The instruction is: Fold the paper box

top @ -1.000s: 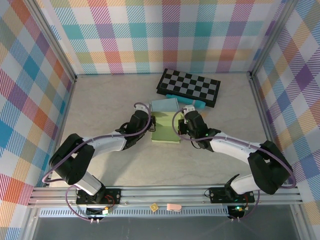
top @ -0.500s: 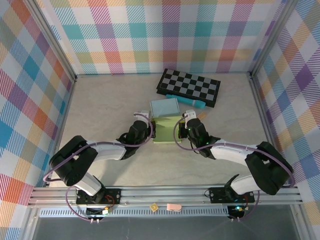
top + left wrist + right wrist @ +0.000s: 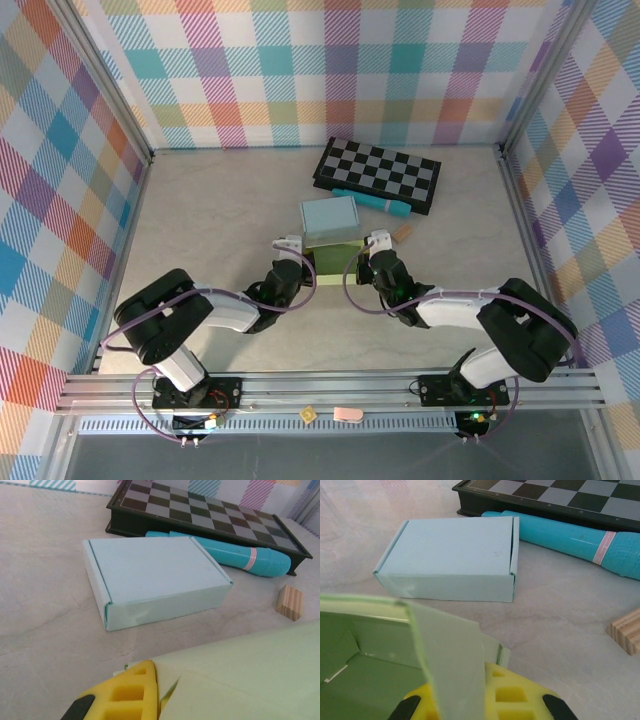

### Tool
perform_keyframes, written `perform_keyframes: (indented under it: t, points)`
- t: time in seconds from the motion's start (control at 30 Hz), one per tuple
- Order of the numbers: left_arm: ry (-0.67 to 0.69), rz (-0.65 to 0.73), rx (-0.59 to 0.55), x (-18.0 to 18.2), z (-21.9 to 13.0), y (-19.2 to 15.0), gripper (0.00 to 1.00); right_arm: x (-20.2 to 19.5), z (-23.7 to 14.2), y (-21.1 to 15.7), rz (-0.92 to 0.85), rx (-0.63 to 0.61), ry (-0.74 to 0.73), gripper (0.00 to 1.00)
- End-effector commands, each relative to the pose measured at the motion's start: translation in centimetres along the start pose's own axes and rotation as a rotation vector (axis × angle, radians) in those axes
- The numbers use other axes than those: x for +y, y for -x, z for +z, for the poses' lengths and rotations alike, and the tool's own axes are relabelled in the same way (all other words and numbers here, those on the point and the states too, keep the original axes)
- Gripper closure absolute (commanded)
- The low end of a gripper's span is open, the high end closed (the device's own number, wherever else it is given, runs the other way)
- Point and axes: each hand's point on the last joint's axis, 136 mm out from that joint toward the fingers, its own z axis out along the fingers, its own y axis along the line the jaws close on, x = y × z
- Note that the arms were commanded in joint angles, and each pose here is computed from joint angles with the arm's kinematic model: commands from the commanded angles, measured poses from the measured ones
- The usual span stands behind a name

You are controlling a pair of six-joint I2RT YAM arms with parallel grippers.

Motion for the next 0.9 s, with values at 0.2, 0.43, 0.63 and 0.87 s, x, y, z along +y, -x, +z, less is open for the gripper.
perform_keyframes:
  t: [0.2, 0.43, 0.63, 0.87]
  points:
    - [-0.064, 0.013, 0.074, -2.0, -0.8, -2.9, 0.93, 0.0, -2.2, -2.0, -0.007, 0.111, 0.030, 0.83]
    - [-0.046, 0.069, 0.106, -2.7, -0.6, -3.6, 0.94, -0.3, -5.6, -2.9, 0.175, 0.215, 0.051, 0.51]
    - [-0.031, 0.094, 0.114, -3.0, -0.5, -3.7, 0.94, -0.1, -8.5, -3.7, 0.303, 0.317, 0.083, 0.40]
    - [-0.025, 0.106, 0.119, -3.9, 0.2, -3.6, 0.95, -0.4, -13.0, -2.5, 0.479, 0.386, 0.094, 0.32]
